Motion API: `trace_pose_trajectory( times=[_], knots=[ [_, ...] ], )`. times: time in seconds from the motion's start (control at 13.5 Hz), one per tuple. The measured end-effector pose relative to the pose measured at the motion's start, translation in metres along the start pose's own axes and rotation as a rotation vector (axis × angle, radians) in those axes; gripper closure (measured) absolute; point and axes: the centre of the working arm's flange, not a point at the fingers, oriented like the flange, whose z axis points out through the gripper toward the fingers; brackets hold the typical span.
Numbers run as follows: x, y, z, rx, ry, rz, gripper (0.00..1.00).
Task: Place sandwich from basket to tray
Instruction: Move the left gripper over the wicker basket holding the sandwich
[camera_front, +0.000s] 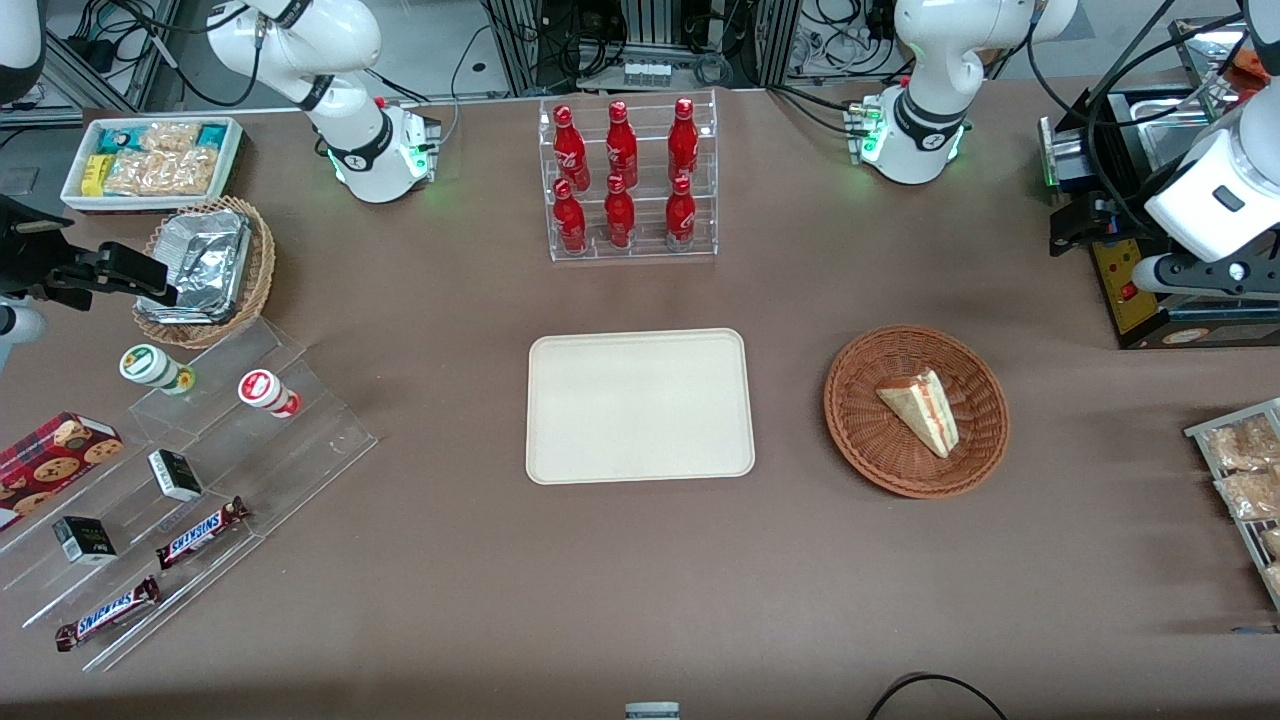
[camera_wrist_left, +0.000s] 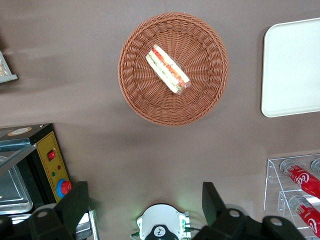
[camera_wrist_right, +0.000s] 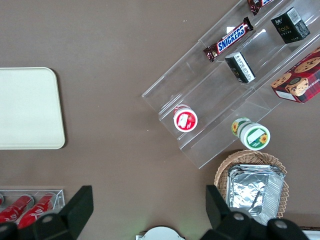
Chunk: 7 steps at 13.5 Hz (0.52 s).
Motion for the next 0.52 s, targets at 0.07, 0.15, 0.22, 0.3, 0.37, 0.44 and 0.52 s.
trace_pose_trajectory(
  times=[0.07, 0.15, 0.22, 0.3, 0.37, 0.44, 0.52],
  knots=[
    [0.0, 0.0, 0.0, -0.001, 0.0, 0.001, 0.0],
    [0.0, 0.0, 0.0, -0.002, -0.001, 0.002, 0.0],
    [0.001, 0.001, 0.002, -0.003, -0.004, 0.003, 0.0],
    [0.004, 0.001, 0.005, -0.003, -0.011, 0.005, 0.0],
    [0.008, 0.001, 0.012, -0.004, -0.023, 0.008, 0.0],
    [0.015, 0.002, 0.022, -0.005, -0.033, 0.011, 0.0],
    [0.024, 0.003, 0.035, -0.006, -0.035, 0.014, 0.0]
  ],
)
